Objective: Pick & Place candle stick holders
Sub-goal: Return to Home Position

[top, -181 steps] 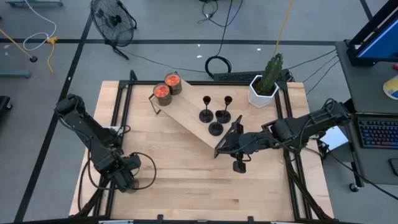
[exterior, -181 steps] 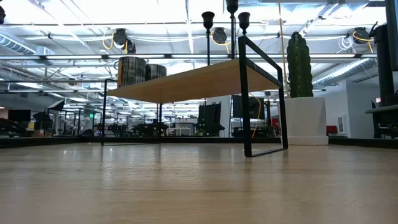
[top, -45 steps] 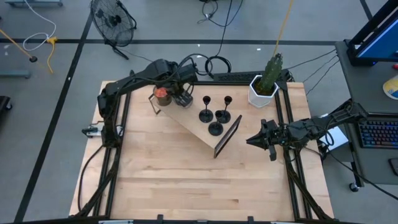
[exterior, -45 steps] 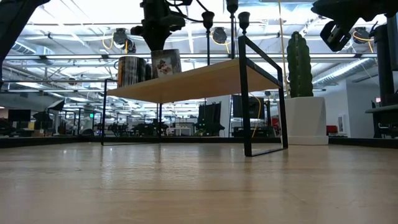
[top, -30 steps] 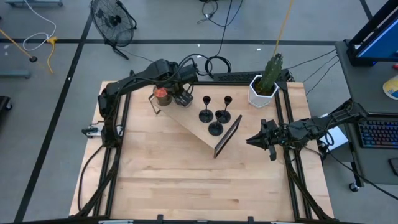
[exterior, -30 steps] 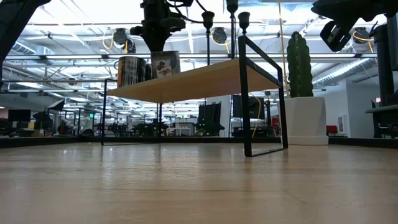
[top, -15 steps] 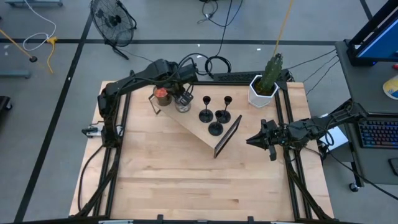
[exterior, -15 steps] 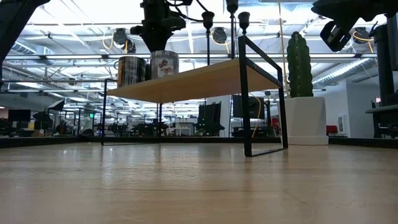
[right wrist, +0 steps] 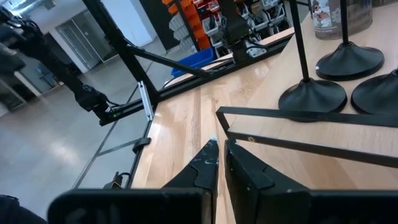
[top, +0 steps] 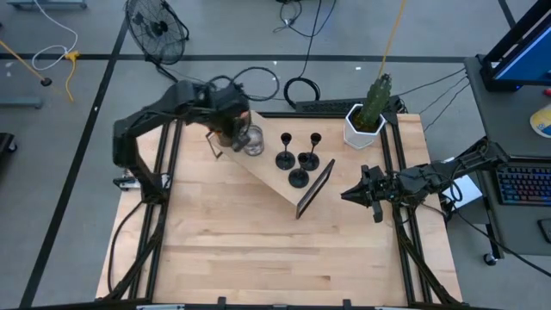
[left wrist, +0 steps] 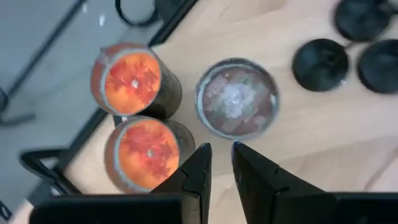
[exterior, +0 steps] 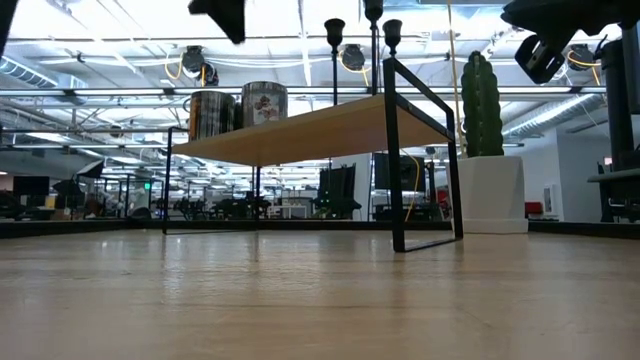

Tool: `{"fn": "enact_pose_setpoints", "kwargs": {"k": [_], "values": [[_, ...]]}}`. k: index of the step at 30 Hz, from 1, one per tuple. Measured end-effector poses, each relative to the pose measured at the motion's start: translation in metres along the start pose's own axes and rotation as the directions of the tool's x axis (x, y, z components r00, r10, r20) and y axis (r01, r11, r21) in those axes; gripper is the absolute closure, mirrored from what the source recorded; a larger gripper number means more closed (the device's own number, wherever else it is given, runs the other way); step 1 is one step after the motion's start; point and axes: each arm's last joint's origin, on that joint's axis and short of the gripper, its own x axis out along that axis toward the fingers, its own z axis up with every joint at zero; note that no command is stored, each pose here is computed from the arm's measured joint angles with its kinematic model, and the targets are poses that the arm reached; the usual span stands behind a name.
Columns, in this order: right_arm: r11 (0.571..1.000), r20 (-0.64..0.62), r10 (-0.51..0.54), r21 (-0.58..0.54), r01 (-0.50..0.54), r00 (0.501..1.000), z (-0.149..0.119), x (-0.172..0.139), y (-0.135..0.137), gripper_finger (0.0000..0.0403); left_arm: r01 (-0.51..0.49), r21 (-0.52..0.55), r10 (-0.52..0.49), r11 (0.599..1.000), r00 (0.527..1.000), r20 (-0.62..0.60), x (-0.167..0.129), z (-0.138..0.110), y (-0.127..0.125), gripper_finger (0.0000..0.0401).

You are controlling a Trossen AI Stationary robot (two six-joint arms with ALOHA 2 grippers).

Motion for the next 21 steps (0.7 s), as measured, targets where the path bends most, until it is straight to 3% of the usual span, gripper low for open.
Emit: {"fn": "enact_pose_setpoints", "kwargs": {"k": [5,8,11,17,21], "values": [[1.000,-0.014,0.022,-0.007,-0.022,1.000,0.000,-0.004,0.000,0.0385,-0.021,0.083,0.013,0.996,0.995,0.103,-0.028,-0.020,-0.009,0.0331],[1.000,-0.029,0.014,-0.020,-0.015,0.999,-0.001,-0.009,-0.002,0.0385,-0.021,0.068,0.010,0.998,0.989,0.146,-0.037,-0.037,-0.014,0.0331],[1.000,-0.054,-0.002,-0.020,0.000,0.999,-0.004,-0.016,-0.006,0.0385,0.041,0.042,-0.048,0.998,0.979,0.199,-0.037,-0.059,-0.020,0.0332],[1.000,-0.046,0.002,-0.022,-0.003,0.999,-0.004,-0.029,-0.009,0.0385,0.186,-0.013,-0.177,0.982,0.954,0.241,-0.008,-0.120,-0.033,0.0332],[1.000,-0.045,0.004,-0.019,-0.005,0.999,-0.005,-0.038,-0.012,0.0385,0.322,-0.056,-0.291,0.945,0.906,0.308,0.012,-0.161,-0.039,0.0332]]}}
